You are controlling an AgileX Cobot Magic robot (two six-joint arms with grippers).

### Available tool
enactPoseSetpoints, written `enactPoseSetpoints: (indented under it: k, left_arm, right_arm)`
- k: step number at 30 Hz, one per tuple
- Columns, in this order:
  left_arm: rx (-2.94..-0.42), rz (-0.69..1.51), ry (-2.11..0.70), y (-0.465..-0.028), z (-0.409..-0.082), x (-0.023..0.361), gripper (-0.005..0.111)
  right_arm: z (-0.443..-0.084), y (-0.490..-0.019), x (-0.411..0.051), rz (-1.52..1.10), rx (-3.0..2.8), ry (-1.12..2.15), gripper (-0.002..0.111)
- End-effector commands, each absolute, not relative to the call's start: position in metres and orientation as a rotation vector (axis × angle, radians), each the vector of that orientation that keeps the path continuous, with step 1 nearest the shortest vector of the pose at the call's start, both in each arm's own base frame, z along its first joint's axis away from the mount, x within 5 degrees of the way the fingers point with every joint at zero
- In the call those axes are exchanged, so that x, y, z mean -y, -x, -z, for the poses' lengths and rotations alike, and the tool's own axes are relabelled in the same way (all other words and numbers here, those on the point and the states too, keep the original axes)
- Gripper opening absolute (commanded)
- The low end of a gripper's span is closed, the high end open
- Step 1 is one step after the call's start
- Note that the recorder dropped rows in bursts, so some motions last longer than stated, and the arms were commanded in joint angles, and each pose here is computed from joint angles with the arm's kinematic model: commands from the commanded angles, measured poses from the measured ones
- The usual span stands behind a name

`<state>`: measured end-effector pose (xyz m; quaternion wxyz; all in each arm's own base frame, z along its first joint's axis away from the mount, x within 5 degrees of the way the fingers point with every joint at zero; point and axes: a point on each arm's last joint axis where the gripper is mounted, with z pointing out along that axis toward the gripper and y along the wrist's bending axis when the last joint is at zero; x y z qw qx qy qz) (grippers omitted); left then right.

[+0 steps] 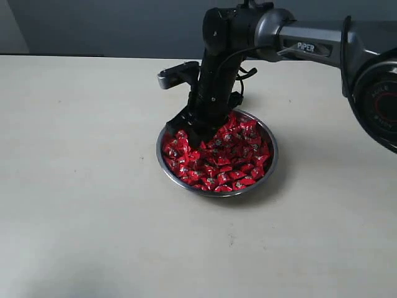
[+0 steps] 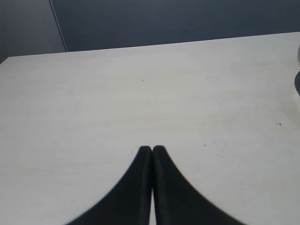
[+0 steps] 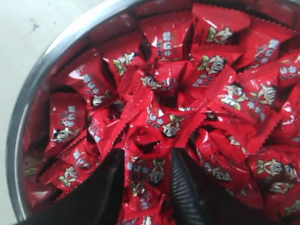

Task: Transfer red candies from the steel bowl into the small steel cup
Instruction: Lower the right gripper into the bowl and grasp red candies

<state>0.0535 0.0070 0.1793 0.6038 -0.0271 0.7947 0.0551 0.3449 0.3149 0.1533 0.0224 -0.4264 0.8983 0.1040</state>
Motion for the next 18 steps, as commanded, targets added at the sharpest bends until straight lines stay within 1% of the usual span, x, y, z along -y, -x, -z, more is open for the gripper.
enactPoseSetpoints:
  k: [1, 5, 8, 10, 13, 14, 18]
  left_arm:
    - [-1.821, -0.124, 0.055, -0.053, -0.183, -0.007, 0.0]
    - [-1.821, -0.124, 0.055, -0.053, -0.183, -0.007, 0.0]
    - [-1.821, -0.124, 0.055, -0.053, -0.183, -0.007, 0.0]
    - [-1.821, -0.124, 0.055, -0.053, -0.183, -0.007, 0.0]
    - [-1.821, -0.124, 0.055, -0.053, -0.183, -0.007, 0.0]
    - [-1.821, -0.124, 0.055, -0.053, -0.183, -0.007, 0.0]
    - [-1.821, -0.124, 0.055, -0.053, -0.183, -0.007, 0.0]
  right_arm:
    - [-0.143, -0.344, -0.312, -0.313, -2.837, 1.333, 0.033]
    - [-0.131, -0.344, -0.312, -0.297, -2.873, 1.35, 0.033]
    - [-0.128, -0.344, -0.312, -0.293, -2.873, 1.349, 0.032]
    - [-0.129, -0.345, -0.313, -0.296, -2.861, 1.342, 0.025]
    - [-0.138, -0.345, -0.313, -0.303, -2.838, 1.333, 0.002]
    - [-0.143, -0.345, -0.313, -0.306, -2.829, 1.331, 0.0]
    - [-0.165, -0.344, -0.311, -0.306, -2.78, 1.323, 0.002]
